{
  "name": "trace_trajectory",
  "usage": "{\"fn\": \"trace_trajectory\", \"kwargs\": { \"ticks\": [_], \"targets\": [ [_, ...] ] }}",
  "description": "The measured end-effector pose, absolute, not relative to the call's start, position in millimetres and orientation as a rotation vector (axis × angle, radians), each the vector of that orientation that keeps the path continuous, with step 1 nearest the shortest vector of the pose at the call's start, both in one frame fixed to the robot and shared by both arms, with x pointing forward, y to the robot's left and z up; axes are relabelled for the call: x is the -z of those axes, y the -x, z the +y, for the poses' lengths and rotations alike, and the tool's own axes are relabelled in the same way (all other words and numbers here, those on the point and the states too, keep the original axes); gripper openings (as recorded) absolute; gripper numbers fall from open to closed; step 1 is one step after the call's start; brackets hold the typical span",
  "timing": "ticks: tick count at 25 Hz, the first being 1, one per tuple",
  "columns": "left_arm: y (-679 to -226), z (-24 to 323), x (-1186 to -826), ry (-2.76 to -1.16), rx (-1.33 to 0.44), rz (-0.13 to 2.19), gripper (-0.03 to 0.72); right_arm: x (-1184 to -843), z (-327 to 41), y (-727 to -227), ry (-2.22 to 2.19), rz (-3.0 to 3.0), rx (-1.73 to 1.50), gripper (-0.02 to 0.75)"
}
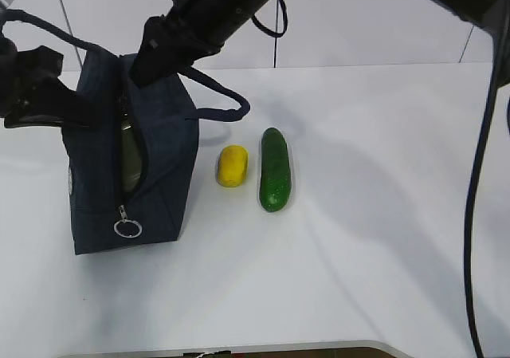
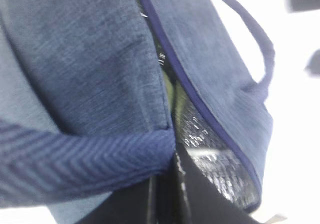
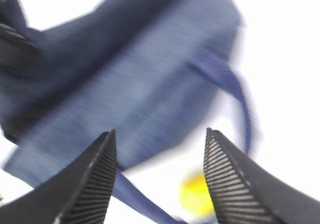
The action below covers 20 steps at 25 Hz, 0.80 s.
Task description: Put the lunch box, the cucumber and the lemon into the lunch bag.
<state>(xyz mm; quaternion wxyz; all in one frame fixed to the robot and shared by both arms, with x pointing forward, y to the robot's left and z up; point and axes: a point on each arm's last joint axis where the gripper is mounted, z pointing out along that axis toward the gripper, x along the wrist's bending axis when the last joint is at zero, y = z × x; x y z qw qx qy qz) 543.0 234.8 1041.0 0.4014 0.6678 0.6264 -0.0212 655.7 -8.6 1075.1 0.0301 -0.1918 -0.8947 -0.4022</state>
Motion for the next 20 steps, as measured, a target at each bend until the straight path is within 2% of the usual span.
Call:
{"fn": "trace_trajectory", "kwargs": {
  "ticks": [5,14,20],
  "targets": [
    [-545,245,-1041,-1.666,0.037,1.611,-0.005,-1094,-30,-657,0.634,-2.884,1.185,0.447],
    [-544,261,-1039,-1.674,0.039,1.646,-0.005,-1117,-72,-666,0.991,-2.978,1.068,0.447],
    [-540,271,-1041,-1.686,0.038,1.660,-0.005,-1109,-89,-674,1.288,-3.018,0.882,0.447]
  ]
}}
